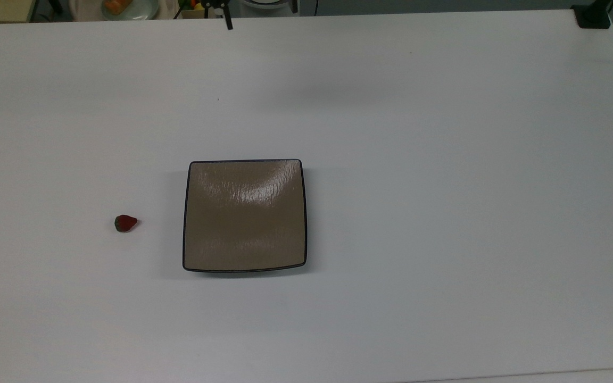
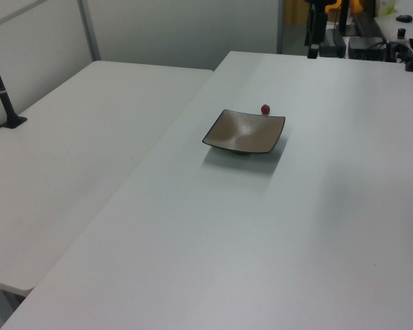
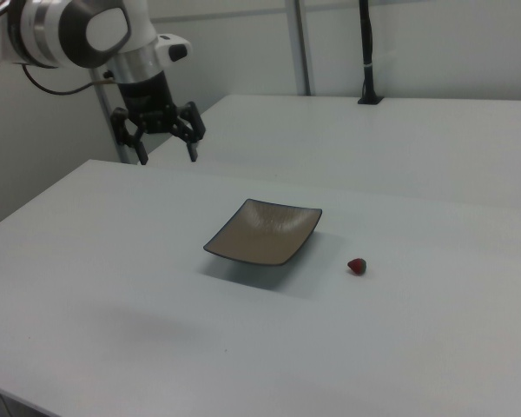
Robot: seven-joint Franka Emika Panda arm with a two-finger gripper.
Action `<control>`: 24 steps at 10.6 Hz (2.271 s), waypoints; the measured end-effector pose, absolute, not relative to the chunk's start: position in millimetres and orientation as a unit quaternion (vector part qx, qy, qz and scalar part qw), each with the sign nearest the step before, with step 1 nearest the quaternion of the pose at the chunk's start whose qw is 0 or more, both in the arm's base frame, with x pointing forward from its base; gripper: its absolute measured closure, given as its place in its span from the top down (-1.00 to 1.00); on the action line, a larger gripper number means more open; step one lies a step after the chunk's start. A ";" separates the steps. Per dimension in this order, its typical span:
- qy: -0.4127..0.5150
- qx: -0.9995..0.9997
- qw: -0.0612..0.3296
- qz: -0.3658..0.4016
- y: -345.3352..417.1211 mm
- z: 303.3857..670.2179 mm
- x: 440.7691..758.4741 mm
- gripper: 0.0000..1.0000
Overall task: Strawberries on a ceramic plate
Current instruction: 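Move the open gripper over the red strawberry beside the plate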
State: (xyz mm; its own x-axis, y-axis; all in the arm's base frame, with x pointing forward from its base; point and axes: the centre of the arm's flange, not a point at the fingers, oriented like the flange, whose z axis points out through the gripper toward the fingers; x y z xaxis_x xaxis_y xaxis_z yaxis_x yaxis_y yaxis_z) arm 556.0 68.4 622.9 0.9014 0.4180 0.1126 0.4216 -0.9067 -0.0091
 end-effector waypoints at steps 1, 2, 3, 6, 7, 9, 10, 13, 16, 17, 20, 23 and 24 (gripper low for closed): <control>-0.266 -0.962 0.013 -0.055 54.9 622.2 557.8 1.00; -0.308 -0.950 0.009 -0.054 40.0 620.8 559.6 1.00; -0.339 -0.939 0.006 -0.053 27.7 618.8 561.3 1.00; -0.358 -0.933 0.006 -0.043 -3.7 607.2 567.6 1.00; -0.355 -0.934 0.007 -0.038 -12.2 600.4 570.8 1.00; -0.347 -0.938 0.010 -0.028 -24.0 582.8 580.5 1.00; -0.343 -0.939 0.009 -0.030 -28.5 573.5 587.8 1.00; -0.333 -0.942 0.000 -0.043 -40.7 544.0 612.3 1.00; -0.322 -0.945 -0.006 -0.053 -55.6 519.2 630.4 1.00; -0.320 -0.946 -0.009 -0.055 -58.0 505.7 640.3 1.00; -0.309 -0.946 -0.030 -0.091 -73.2 469.9 671.3 1.00; -0.299 -0.947 -0.057 -0.106 -99.5 436.0 687.6 1.00; -0.299 -0.944 -0.071 -0.119 -105.3 424.2 694.6 1.00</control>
State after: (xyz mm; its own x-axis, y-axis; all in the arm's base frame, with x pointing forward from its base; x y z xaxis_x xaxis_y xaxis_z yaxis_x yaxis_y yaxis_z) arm 694.6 -105.3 424.2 0.7925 0.5819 0.1825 0.5478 -0.8108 0.2062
